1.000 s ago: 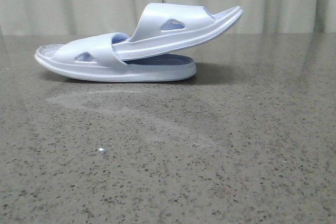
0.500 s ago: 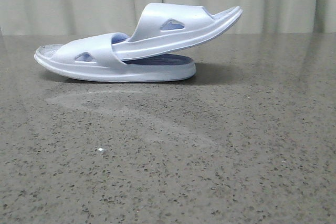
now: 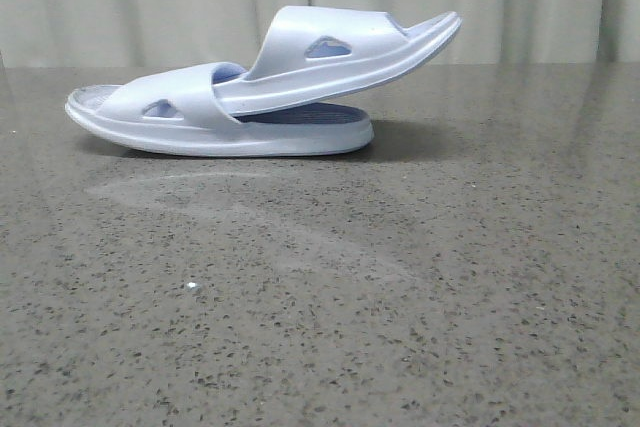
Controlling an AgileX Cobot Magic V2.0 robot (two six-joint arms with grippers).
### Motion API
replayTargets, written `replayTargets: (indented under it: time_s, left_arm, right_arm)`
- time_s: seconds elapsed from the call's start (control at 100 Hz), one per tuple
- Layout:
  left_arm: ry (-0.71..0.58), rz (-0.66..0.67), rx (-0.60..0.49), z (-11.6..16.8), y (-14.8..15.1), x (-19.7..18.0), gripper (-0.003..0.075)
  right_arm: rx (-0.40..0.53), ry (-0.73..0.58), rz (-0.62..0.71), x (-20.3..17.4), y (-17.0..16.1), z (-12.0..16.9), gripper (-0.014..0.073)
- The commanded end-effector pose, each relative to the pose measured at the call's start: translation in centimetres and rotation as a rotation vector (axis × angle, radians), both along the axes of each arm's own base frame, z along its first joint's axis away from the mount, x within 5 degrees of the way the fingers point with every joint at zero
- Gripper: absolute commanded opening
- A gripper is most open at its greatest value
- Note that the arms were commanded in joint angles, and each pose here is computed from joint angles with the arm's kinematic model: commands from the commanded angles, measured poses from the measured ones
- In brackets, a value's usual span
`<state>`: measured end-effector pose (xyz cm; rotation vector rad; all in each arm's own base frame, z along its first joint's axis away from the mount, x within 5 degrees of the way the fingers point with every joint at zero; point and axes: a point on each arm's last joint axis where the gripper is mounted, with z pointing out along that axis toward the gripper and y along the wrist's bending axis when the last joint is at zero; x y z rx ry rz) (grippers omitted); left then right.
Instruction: Insert blue slippers together front up
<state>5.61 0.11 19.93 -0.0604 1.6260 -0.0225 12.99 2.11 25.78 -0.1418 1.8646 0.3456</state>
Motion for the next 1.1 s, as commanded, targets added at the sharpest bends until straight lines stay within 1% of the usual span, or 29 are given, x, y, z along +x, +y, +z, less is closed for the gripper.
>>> replayTargets:
  time_s: [0.0,0.28,0.38,0.43,0.49,0.61,0.68,0.72,0.83,0.89,0.97,1.01,1.09]
  left_arm:
    - [-0.070,0.003,-0.015,0.4,0.0,0.0,0.0015]
    - [-0.070,0.003,-0.015,0.4,0.0,0.0,0.0015]
    - [-0.070,0.003,-0.015,0.4,0.0,0.0,0.0015]
    - [-0.070,0.003,-0.015,0.4,0.0,0.0,0.0015]
    - [-0.070,0.003,-0.015,0.4,0.0,0.0,0.0015]
    - [-0.070,0.003,-0.015,0.4,0.0,0.0,0.0015]
    - [-0.070,0.003,-0.015,0.4,0.0,0.0,0.0015]
    - [-0.070,0.003,-0.015,0.4,0.0,0.0,0.0015]
    - [-0.070,0.003,-0.015,0.4,0.0,0.0,0.0015]
    - [-0.070,0.003,-0.015,0.4,0.0,0.0,0.0015]
    - [-0.070,0.003,-0.015,0.4,0.0,0.0,0.0015]
    - [-0.070,0.003,-0.015,0.4,0.0,0.0,0.0015]
    - [-0.070,0.003,-0.015,0.4,0.0,0.0,0.0015]
  right_arm:
    - [0.023,-0.035,0.002,0.1,0.1,1.0,-0.0089]
    - [-0.003,-0.042,-0.098,0.4,-0.8,1.0,-0.0089]
    - [-0.023,-0.047,-0.162,0.5,-1.4,1.0,-0.0089]
    - [-0.051,-0.039,-0.158,0.5,-1.5,1.1,-0.0089]
    - [-0.056,-0.012,-0.175,0.5,-1.6,1.2,-0.0089]
    - [-0.029,0.071,-0.300,0.4,-2.6,0.9,-0.0089]
    - [-0.008,0.086,-0.370,0.3,-3.2,0.8,-0.0089]
    - [-0.013,0.078,-0.393,0.2,-3.4,0.9,-0.0089]
    - [-0.082,0.013,-0.418,-0.4,-3.7,1.6,-0.0089]
    - [-0.126,-0.064,-0.420,-1.2,-3.7,1.9,-0.0089]
    - [-0.128,-0.164,-0.428,-2.2,-3.6,1.9,-0.0089]
    - [-0.126,-0.216,-0.427,-3.0,-3.4,1.4,-0.0089]
    - [-0.123,-0.264,-0.409,-4.2,-3.1,0.1,-0.0089]
